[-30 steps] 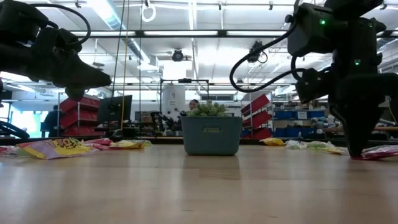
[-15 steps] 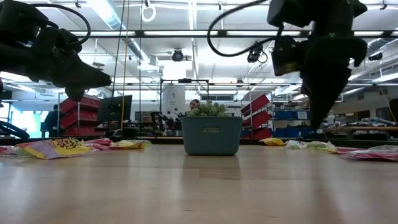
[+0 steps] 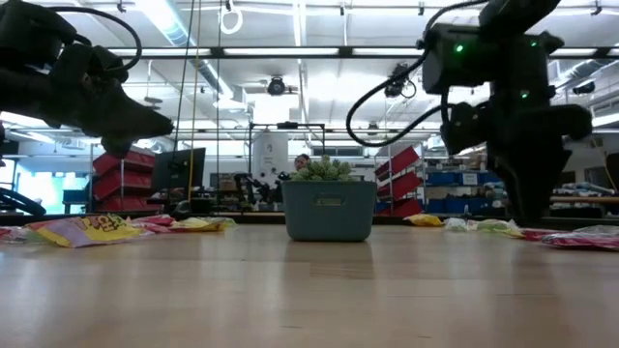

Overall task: Sort candy
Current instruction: Put the red candy pack into the blue bin

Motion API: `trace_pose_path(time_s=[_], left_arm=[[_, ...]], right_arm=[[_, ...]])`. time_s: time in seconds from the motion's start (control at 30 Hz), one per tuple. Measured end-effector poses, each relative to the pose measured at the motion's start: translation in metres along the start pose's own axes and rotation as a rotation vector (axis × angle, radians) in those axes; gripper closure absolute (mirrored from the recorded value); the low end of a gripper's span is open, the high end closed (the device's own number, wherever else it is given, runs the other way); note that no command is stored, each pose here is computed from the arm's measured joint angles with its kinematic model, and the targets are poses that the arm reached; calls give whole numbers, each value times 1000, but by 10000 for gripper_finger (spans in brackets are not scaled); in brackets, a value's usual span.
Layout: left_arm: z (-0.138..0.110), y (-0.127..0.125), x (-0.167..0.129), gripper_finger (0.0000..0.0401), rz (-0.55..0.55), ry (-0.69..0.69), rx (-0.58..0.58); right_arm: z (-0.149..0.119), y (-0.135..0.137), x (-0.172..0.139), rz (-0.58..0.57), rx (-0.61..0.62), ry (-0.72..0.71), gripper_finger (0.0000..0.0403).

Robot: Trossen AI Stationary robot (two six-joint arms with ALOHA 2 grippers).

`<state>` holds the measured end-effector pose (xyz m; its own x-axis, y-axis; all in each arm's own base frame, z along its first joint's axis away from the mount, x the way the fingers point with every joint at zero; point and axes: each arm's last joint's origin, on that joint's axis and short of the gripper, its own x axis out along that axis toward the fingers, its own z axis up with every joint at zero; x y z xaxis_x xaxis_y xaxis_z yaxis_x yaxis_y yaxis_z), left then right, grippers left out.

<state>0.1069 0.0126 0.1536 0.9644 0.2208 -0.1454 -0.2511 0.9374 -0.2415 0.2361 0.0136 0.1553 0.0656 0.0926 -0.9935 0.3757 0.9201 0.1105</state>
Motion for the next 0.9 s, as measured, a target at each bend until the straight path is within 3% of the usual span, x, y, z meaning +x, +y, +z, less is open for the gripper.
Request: trace_pose_path(time_s=[0.13,0.33,0.6,0.9], left_arm=[[0,0,0,321,1,5,1],[-2,0,1,321,5,19,4],[-2,0,2,321,7,26,5],[-2,0,2,321,7,25,5]], right_arm=[[2,-7,6,121,-32,8,230],[0,-17,13,168,-36,15,263],[0,-16,14,206,-114,12,389],[13,-9,2,226,-141,-57,403]])
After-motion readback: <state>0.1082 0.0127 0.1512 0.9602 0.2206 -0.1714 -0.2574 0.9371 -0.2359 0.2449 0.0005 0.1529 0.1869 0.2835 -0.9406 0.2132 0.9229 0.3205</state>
